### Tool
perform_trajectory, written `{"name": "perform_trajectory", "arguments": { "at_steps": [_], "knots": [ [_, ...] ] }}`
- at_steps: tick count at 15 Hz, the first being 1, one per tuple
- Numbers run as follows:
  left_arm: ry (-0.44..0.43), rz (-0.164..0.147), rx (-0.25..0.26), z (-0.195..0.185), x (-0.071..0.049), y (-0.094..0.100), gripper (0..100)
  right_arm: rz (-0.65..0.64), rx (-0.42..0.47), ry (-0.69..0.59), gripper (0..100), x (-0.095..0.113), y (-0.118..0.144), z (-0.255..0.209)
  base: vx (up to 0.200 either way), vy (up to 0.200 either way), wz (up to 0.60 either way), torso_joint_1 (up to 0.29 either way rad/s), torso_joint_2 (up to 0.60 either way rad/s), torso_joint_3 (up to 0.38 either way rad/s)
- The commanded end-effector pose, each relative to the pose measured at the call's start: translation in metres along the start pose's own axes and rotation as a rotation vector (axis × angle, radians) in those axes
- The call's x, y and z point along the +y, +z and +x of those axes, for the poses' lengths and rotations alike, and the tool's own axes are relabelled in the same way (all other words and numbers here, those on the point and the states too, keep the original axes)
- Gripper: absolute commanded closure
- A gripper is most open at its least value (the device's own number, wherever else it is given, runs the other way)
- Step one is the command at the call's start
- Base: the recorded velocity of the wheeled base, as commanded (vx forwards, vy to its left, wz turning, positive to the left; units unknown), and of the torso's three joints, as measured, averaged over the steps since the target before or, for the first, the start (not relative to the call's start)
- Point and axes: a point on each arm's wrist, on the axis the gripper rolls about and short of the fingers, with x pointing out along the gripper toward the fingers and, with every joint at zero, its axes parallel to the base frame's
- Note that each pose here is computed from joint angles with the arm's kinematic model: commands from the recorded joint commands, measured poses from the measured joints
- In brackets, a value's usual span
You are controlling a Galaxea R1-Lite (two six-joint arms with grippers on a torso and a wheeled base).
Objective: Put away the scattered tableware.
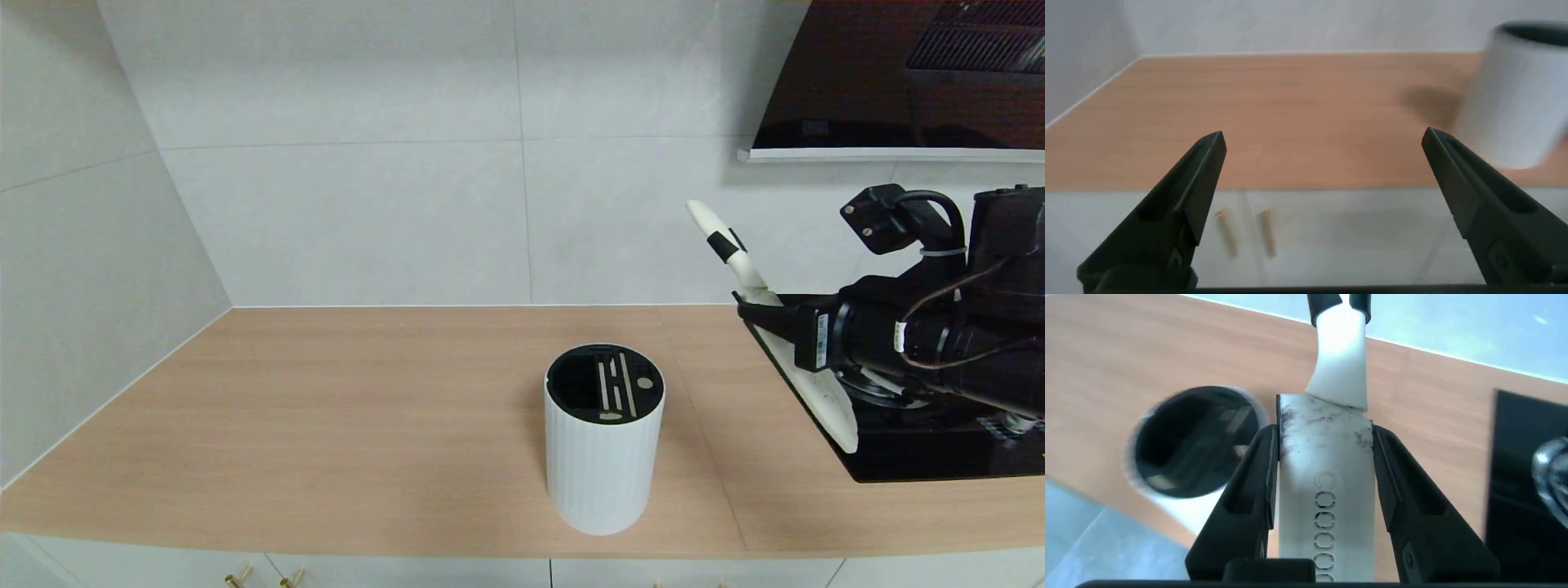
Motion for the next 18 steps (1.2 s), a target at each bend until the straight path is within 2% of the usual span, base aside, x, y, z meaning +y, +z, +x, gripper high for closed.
{"name": "perform_trajectory", "arguments": {
  "at_steps": [1,2,4,5,7,8,9,10,11,13,14,15,17,18],
  "knots": [
    [-0.166,-0.025,0.007,0.000,-0.004,0.053,0,-0.005,-0.007,0.028,100,0.007,0.001,-0.003,0.000,0.000,0.00,0.000,0.00,0.000],
    [-0.237,-0.035,0.056,0.015,-0.005,0.083,0,-0.010,-0.010,0.050,100,0.013,0.001,-0.004,0.000,0.000,0.00,0.000,0.00,0.000],
    [-0.356,-0.067,0.180,0.062,-0.005,0.117,0,-0.016,-0.011,0.080,100,0.021,0.001,-0.005,0.000,0.000,0.00,0.000,0.00,0.000],
    [-0.415,-0.094,0.257,0.094,-0.004,0.127,0,-0.015,-0.009,0.092,100,0.024,0.000,-0.006,0.000,0.000,0.00,0.000,0.00,0.000],
    [-0.481,-0.121,0.320,0.137,-0.005,0.131,0,-0.019,-0.005,0.101,100,0.027,-0.002,-0.006,0.000,0.000,0.00,0.000,0.00,0.000],
    [-0.553,-0.166,0.356,0.183,-0.014,0.123,0,-0.021,-0.004,0.113,100,0.030,-0.002,-0.007,0.000,0.000,0.00,0.000,0.00,0.000],
    [-0.589,-0.207,0.361,0.202,-0.022,0.117,0,-0.024,0.000,0.119,100,0.031,-0.004,-0.006,0.000,0.000,0.00,0.000,0.00,0.000],
    [-0.642,-0.290,0.369,0.226,-0.039,0.108,0,-0.026,-0.002,0.144,100,0.037,-0.003,-0.007,0.000,0.000,0.00,0.000,0.00,0.000],
    [-0.636,-0.384,0.361,0.246,-0.052,0.101,0,-0.026,-0.001,0.159,100,0.042,-0.004,-0.009,0.000,0.000,0.00,0.000,0.00,0.000],
    [-0.600,-0.539,0.303,0.274,-0.080,0.089,0,-0.039,0.009,0.182,100,0.054,-0.007,-0.010,0.000,0.000,0.00,0.000,0.00,0.000],
    [-0.591,-0.559,0.292,0.278,-0.084,0.086,0,-0.039,0.010,0.181,100,0.056,-0.008,-0.010,0.000,0.000,0.00,0.000,0.00,0.000],
    [-0.582,-0.602,0.291,0.287,-0.093,0.075,0,-0.045,0.013,0.184,100,0.061,-0.009,-0.008,0.000,0.000,0.00,0.000,0.00,0.000],
    [-0.594,-0.618,0.313,0.291,-0.102,0.070,0,-0.042,0.001,0.196,100,0.066,-0.010,-0.006,0.000,0.000,0.00,0.000,0.00,0.000],
    [-0.624,-0.665,0.331,0.290,-0.110,0.072,0,-0.025,-0.008,0.204,100,0.076,-0.012,-0.002,0.000,0.000,0.00,0.000,0.00,0.000]
  ]
}}
